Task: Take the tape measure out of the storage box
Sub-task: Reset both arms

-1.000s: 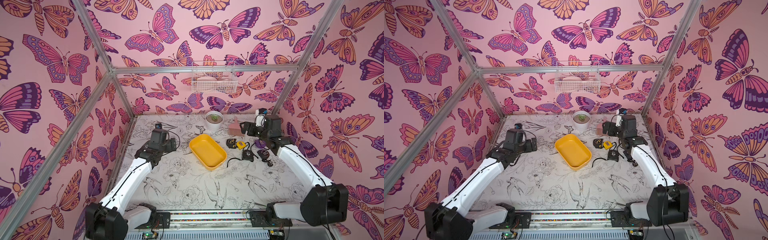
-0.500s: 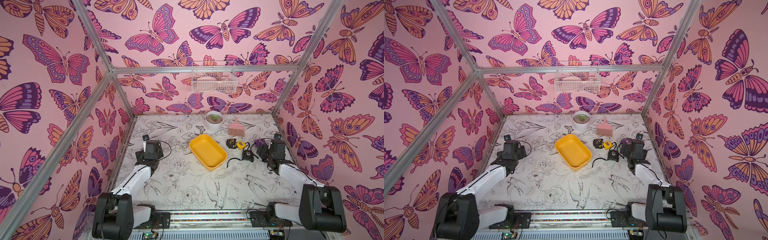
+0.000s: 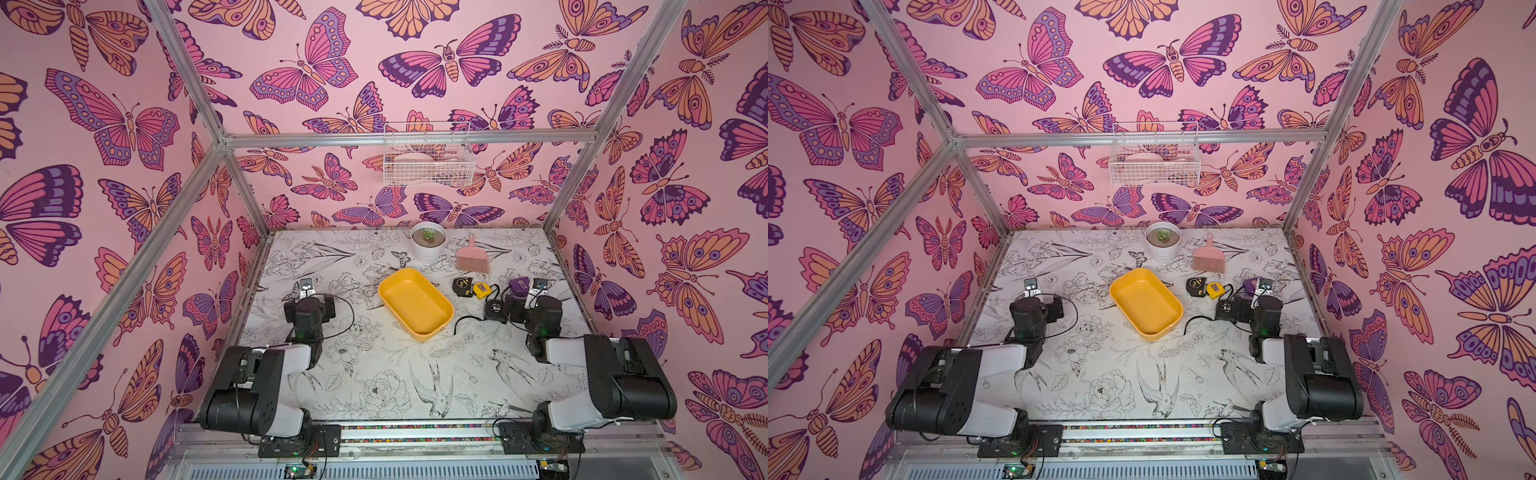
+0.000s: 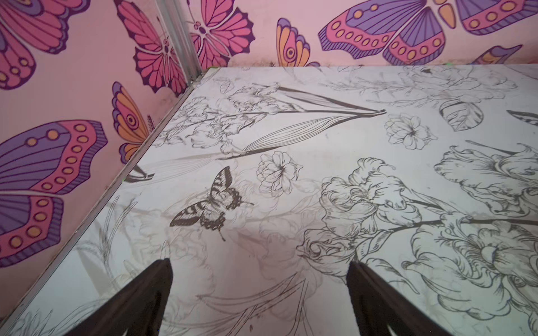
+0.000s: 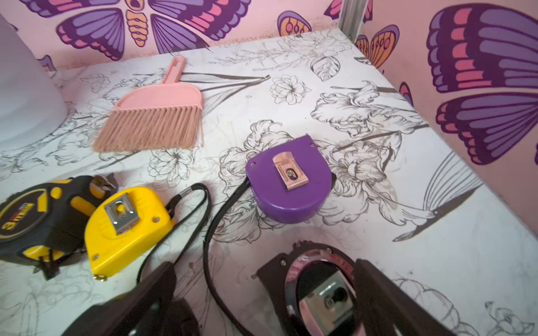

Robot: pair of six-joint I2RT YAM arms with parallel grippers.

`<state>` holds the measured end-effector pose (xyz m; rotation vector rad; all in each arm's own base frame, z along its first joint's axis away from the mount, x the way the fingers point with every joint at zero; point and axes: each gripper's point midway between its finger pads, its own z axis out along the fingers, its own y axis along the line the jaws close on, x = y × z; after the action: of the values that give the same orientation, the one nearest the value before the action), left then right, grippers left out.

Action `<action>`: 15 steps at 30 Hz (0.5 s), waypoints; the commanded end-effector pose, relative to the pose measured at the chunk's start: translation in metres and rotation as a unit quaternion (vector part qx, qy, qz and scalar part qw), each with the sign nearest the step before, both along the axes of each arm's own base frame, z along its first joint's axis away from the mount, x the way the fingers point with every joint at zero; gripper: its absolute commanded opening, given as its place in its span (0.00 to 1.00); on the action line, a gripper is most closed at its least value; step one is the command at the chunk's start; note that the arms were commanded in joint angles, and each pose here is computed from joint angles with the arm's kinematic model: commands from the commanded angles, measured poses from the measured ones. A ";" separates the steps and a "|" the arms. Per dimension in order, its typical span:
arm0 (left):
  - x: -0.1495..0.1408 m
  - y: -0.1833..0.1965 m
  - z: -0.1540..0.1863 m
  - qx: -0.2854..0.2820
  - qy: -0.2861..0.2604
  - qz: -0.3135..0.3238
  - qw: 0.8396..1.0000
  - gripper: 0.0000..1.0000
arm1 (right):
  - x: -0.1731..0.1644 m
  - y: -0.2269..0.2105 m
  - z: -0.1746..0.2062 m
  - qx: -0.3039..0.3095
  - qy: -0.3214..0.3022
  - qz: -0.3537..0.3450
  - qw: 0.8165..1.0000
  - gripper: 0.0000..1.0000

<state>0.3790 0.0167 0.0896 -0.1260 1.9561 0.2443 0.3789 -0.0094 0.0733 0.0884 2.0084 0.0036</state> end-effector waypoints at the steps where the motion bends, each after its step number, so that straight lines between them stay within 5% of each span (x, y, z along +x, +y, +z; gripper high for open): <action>1: 0.008 -0.010 0.008 -0.005 -0.029 -0.049 0.998 1.00 | 0.014 0.011 0.022 -0.002 -0.039 0.036 0.999 0.99; 15: 0.014 -0.005 -0.001 -0.028 -0.021 -0.052 0.998 1.00 | 0.016 0.006 0.021 0.010 -0.032 0.032 0.999 0.99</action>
<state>0.3889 0.0141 0.0856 -0.0691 1.9371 0.1451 0.3895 -0.0024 0.0885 0.0425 1.9631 0.0600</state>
